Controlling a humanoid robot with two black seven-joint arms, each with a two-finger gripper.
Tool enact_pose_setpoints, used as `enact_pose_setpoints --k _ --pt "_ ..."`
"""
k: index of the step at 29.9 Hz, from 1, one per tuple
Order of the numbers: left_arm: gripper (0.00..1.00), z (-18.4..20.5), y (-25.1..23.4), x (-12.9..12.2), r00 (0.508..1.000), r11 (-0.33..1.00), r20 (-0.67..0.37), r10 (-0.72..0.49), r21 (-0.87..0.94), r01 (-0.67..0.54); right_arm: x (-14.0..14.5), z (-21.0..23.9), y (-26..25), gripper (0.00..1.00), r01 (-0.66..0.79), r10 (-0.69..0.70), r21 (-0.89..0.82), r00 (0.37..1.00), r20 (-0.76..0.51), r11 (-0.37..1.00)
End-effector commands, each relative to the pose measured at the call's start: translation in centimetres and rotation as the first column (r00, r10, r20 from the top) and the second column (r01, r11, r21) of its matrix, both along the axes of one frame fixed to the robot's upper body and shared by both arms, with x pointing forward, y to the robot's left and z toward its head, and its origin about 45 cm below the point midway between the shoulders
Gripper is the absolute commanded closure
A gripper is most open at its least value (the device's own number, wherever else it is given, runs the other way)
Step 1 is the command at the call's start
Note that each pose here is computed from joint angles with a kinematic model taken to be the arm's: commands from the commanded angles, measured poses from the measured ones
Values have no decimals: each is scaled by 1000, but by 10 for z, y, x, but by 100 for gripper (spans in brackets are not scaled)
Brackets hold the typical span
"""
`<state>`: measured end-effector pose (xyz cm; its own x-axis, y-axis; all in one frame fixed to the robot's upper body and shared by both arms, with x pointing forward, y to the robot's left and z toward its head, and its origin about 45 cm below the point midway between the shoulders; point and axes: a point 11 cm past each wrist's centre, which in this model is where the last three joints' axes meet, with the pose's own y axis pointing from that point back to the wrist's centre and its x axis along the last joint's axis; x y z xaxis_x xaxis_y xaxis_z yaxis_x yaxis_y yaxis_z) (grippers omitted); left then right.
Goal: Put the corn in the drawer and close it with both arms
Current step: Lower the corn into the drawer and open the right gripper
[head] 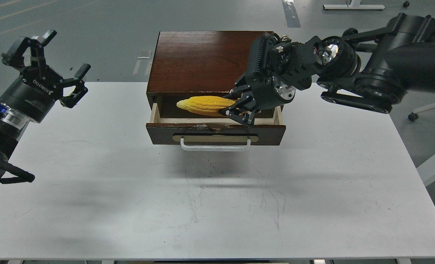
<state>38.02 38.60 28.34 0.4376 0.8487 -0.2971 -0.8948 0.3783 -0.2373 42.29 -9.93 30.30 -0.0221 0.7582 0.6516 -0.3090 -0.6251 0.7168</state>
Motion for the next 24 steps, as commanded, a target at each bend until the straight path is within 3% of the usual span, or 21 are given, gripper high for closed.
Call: enact_pose_setpoints --k 1,8,16,24 --pt "0 0 0 0 1000 1000 -1 0 0 0 -1 -1 1 51 -2 2 3 1000 -6 1000" --pt "0 0 0 0 1000 1000 1 0 0 0 -1 -1 0 45 1 -1 7 1000 -7 1000" --pt "0 1 1 0 1000 1000 5 2 0 -2 -1 4 0 22 5 -5 17 1000 -3 1000" --pt "0 2 1 0 1000 1000 5 2 1 -2 -2 34 2 14 51 -48 122 999 -23 991"
